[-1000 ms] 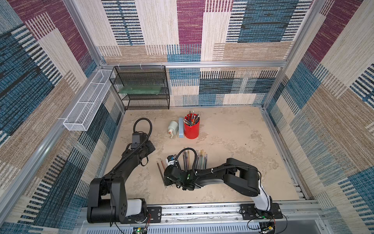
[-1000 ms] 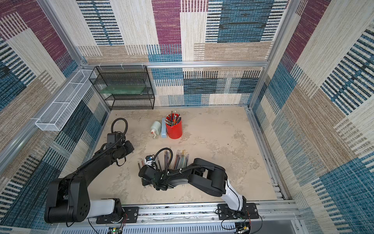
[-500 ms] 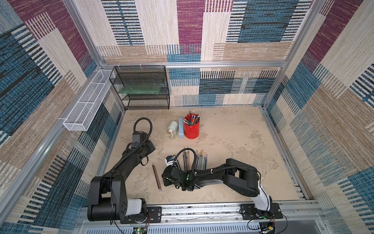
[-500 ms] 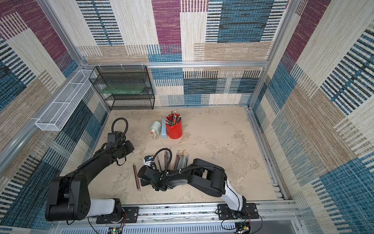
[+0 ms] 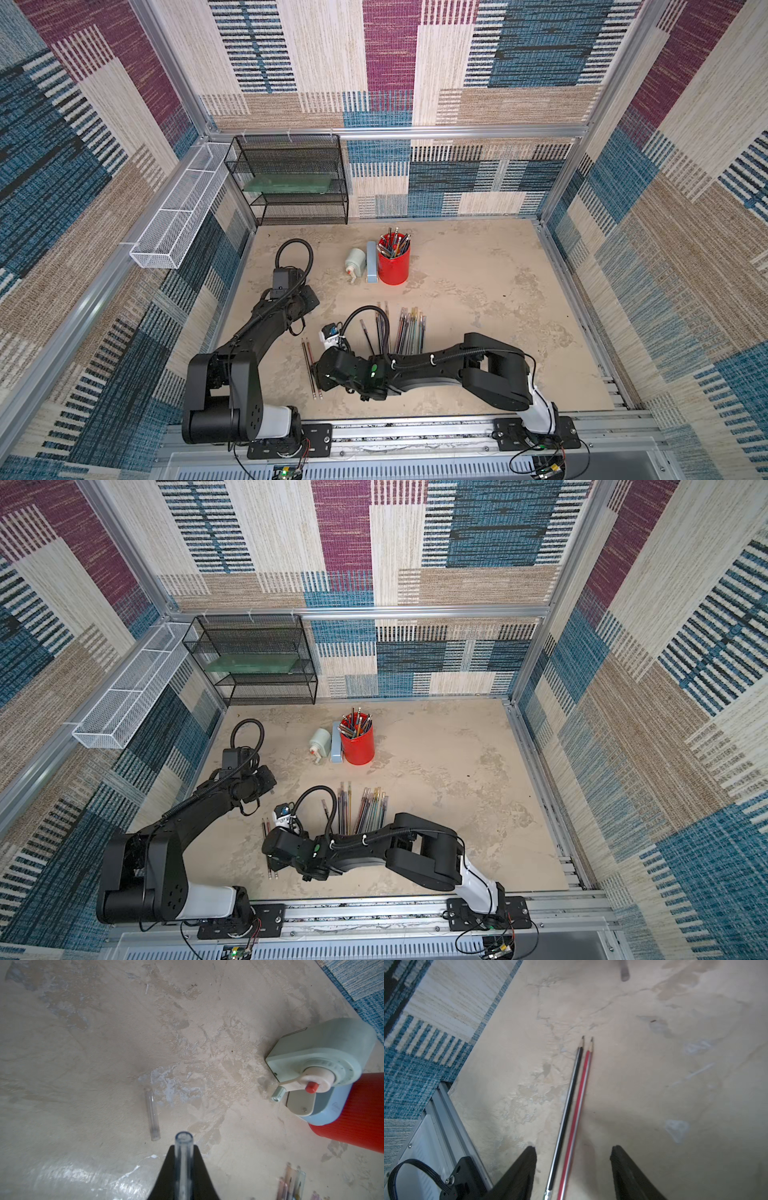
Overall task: Remove the protective cover of the pencils
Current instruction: Place the protective sleeve at the center of the board.
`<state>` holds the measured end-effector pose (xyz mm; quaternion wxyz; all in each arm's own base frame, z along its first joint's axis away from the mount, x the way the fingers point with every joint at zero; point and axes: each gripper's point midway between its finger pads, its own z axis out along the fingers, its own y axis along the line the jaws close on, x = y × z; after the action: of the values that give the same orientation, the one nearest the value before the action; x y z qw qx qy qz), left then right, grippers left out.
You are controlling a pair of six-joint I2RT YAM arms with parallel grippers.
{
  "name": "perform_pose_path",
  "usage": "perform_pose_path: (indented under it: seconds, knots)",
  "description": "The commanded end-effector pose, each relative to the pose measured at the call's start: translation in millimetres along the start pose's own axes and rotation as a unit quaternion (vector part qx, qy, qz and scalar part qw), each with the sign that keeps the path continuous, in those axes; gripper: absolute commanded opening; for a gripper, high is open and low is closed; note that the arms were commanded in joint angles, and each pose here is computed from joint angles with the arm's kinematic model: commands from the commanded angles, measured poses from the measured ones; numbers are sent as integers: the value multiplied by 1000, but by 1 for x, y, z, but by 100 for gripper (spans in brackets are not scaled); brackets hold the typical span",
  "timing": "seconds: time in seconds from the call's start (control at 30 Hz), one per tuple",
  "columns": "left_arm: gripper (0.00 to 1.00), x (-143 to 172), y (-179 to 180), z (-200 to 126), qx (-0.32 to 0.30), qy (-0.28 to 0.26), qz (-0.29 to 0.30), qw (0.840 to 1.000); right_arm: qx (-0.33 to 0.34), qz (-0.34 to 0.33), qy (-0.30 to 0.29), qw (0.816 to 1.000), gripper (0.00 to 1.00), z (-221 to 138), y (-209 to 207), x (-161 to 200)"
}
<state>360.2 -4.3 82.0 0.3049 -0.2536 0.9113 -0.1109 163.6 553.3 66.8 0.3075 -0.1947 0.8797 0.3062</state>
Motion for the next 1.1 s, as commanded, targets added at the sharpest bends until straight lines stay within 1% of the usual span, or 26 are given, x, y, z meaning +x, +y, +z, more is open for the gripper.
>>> perform_pose_path:
  seconds: [0.0,0.07,0.17,0.27,0.4,0.53,0.7,0.83,1.03,1.07]
  knots:
    - [0,-2,5,0,-9,0,0,1000,66,-34,14,997,62,11,-16,13]
    - [0,-2,7,0,-3,0,-5,1000,69,-37,21,997,62,16,-15,16]
    - [0,-2,6,2,2,5,-6,1000,65,-34,16,997,62,12,-15,14]
    - [0,-2,5,5,1,14,-6,1000,55,-29,0,998,63,0,-15,7]
    - [0,0,2,14,-3,40,-2,999,51,-20,-24,998,65,-18,-21,-2]
    - [0,2,2,26,-14,73,-2,997,64,3,-45,997,65,-33,-41,-8]
    - [0,3,6,36,-36,99,-5,994,80,42,-57,994,66,-47,-76,-16]
    - [0,5,8,41,-49,113,-7,992,94,59,-67,992,66,-57,-98,-23]
    - [0,7,8,45,-53,126,-5,991,104,66,-73,990,66,-62,-109,-27]
    - [1,7,9,46,-53,127,-5,990,103,66,-72,990,66,-62,-109,-26]
